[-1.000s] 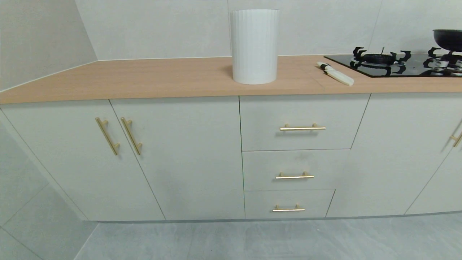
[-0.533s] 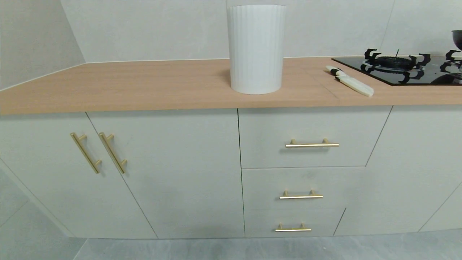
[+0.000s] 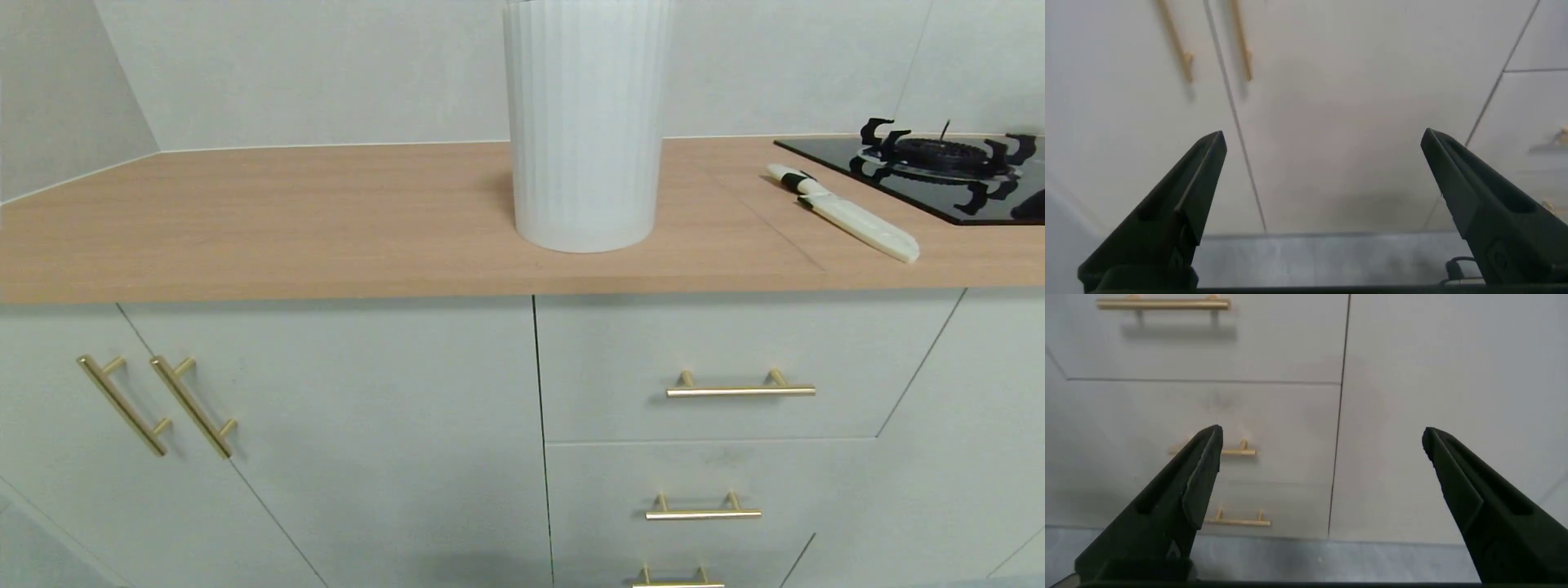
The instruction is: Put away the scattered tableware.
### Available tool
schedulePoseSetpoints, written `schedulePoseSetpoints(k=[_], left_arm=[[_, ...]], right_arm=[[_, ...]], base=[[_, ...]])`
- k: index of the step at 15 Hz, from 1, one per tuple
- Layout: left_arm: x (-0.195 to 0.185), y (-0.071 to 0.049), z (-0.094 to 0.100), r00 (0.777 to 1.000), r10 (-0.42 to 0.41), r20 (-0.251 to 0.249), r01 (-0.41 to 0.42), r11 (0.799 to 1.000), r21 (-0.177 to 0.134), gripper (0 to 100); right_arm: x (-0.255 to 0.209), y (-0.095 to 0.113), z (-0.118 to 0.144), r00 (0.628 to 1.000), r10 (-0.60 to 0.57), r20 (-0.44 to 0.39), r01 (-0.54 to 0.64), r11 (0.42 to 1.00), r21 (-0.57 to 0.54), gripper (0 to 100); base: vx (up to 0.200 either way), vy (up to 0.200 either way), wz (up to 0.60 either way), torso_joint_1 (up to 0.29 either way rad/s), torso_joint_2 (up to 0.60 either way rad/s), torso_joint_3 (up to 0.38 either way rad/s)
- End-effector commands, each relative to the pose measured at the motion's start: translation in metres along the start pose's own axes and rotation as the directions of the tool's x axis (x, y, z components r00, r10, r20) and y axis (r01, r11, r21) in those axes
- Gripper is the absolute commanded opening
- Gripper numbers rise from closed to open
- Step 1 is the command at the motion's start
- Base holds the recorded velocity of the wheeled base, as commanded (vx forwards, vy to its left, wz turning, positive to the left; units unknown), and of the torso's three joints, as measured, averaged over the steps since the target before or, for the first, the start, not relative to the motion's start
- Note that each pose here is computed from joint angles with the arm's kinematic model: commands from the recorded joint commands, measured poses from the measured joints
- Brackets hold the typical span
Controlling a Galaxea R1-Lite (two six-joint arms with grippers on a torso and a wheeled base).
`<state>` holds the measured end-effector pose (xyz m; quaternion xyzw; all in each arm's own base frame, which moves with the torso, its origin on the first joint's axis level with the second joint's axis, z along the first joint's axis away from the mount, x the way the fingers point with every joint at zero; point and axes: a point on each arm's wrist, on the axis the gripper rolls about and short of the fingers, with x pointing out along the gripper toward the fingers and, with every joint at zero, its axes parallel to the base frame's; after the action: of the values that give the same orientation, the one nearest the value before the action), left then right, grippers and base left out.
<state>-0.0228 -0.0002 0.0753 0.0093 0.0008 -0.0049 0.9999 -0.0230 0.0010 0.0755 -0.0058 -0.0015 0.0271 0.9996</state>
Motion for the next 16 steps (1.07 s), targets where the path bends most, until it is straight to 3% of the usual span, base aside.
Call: schedulePoseSetpoints(k=[1,8,16], left_arm=[[0.0001,0.0000,0.0001,1.000,-0.001,-0.001,0.001,1.000,0.000,100],[0.0001,0.0000,0.0001,1.000,-0.001,-0.001,0.001,1.000,0.000,100],[0.0001,0.0000,0.0001,1.000,-0.001,-0.001,0.001,1.000,-0.002,100]], right_arm=[[0.0001,0.0000,0.0001,1.000,0.001,-0.001,-0.001,1.000,-0.001,100],[0.0001,0.0000,0.0001,1.000,0.001,-0.001,-0.001,1.000,0.001,100],[0.0001,0.0000,0.0001,1.000,0.001,-0.001,-0.001,1.000,-0.002,100]], base=[[0.200,0.000,0.00,0.007,0.00,-0.002],[0.200,0.000,0.00,0.003,0.00,0.004],[0.000,0.000,0.00,0.000,0.00,0.000]])
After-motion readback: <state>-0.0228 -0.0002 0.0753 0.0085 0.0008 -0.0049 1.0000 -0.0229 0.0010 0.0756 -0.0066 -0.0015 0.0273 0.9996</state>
